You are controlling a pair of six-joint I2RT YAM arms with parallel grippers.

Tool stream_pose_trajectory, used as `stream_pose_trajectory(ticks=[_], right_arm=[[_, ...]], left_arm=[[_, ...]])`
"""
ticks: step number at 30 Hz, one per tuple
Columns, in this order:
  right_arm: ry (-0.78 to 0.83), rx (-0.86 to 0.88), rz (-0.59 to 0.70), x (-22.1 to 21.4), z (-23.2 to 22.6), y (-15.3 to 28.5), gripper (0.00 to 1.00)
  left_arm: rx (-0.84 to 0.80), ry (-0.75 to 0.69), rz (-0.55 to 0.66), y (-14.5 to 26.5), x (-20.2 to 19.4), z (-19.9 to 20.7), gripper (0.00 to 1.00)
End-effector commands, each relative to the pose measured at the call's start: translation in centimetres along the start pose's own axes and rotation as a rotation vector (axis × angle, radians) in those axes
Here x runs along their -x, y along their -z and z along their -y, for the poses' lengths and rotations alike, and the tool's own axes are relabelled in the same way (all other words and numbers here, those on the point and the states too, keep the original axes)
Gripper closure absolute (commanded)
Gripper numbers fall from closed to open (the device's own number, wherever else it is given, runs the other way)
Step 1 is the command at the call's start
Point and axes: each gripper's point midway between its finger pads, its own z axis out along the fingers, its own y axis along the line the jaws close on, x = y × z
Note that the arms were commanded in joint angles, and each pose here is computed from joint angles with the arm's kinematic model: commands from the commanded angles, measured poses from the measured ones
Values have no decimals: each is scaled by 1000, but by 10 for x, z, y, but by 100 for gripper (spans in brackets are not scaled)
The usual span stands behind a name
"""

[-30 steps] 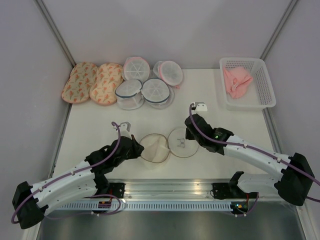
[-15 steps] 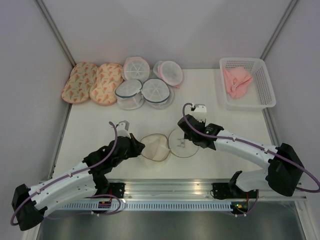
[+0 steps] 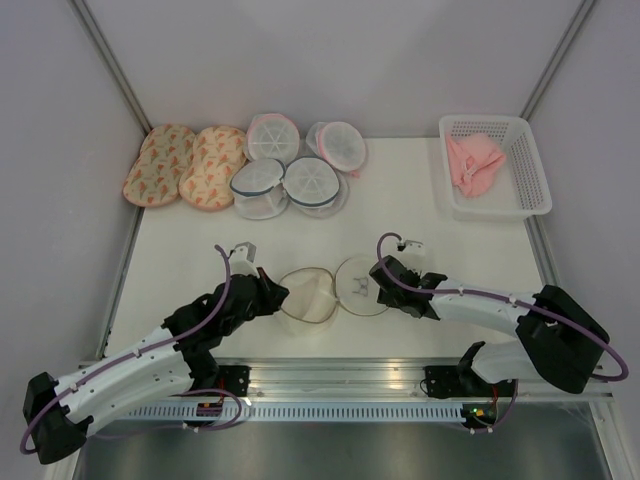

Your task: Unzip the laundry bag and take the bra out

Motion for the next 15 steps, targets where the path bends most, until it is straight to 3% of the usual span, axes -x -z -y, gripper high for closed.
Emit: stream_pose_trajectory(ticks=[1, 4, 7, 10, 15], right_arm=[[-87, 112, -13, -4, -25, -7, 51], [-82, 100, -24, -9, -24, -14, 54], [-49, 47, -43, -15, -18, -22, 66], [-22, -23, -40, -16, -6, -26, 96], [-2, -75, 33, 8, 5, -10, 100]], left_arm=[[10, 36, 21, -1, 3, -1, 98], [16, 34, 15, -2, 0, -3, 98], [21, 34, 10, -3, -2, -5, 98], [25, 32, 7, -4, -3, -6, 98], [39, 30, 6, -5, -5, -10, 98]])
